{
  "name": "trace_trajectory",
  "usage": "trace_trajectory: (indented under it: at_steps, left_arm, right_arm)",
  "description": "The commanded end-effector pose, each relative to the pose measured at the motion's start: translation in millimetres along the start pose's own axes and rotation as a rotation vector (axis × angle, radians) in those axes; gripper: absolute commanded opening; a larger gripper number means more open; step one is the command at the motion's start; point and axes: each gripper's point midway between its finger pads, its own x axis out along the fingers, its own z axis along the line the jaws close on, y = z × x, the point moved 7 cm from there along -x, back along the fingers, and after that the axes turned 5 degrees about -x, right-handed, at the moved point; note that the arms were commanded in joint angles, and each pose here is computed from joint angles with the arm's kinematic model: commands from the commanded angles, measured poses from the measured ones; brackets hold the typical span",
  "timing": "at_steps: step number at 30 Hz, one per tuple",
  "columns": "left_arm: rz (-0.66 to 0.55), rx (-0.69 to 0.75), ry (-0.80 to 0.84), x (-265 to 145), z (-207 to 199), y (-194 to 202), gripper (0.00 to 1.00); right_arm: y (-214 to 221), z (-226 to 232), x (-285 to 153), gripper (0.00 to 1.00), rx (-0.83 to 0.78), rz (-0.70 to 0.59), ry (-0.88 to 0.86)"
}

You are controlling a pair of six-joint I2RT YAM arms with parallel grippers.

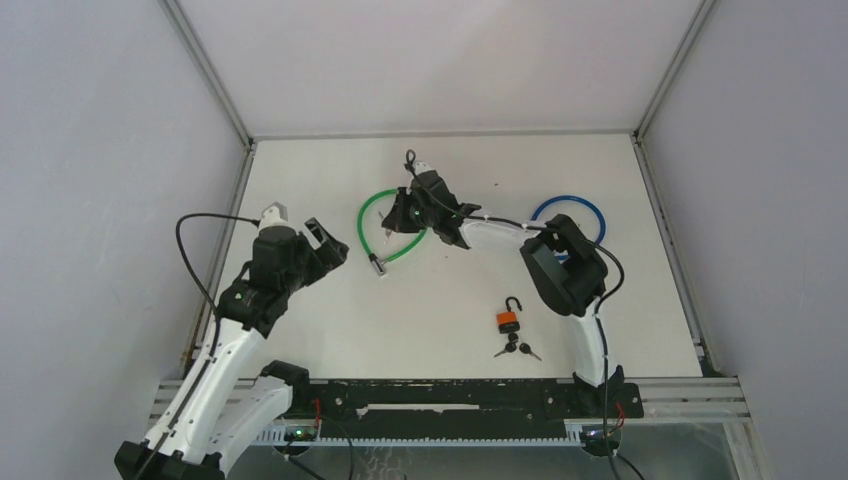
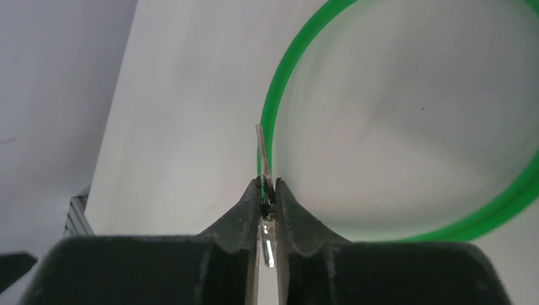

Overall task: Lock with the key
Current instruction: Place the key at the center of the board, then pick up the lock from the center of the board.

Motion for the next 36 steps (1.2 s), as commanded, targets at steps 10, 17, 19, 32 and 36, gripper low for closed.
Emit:
trace_trajectory:
  at_steps: [10,17,19,32,36]
  left_arm:
    - [0.029,0.057,0.017,-19,8,8,0.92]
    - [0.063,0.146,0.058,-7,-8,27,0.93]
    - [0.092,0.178,0.077,-3,-17,37,0.94]
    - [0.238,0.305,0.173,14,-69,89,0.96]
    - [0.249,0.308,0.183,14,-72,93,0.96]
  right_arm:
    - [-49,13,-44,0.59,-0.087,-0.114,0.093]
    - [8,-40,-163,0.59,-0.090,-0.138,0.378]
    - [41,-59,-192,0.59,-0.054,-0.112,0.462]
    - [155,-100,-269,0.70,0.080,0.036,0.664]
    - [165,-90,-254,0.90,0.015,0.076,0.636]
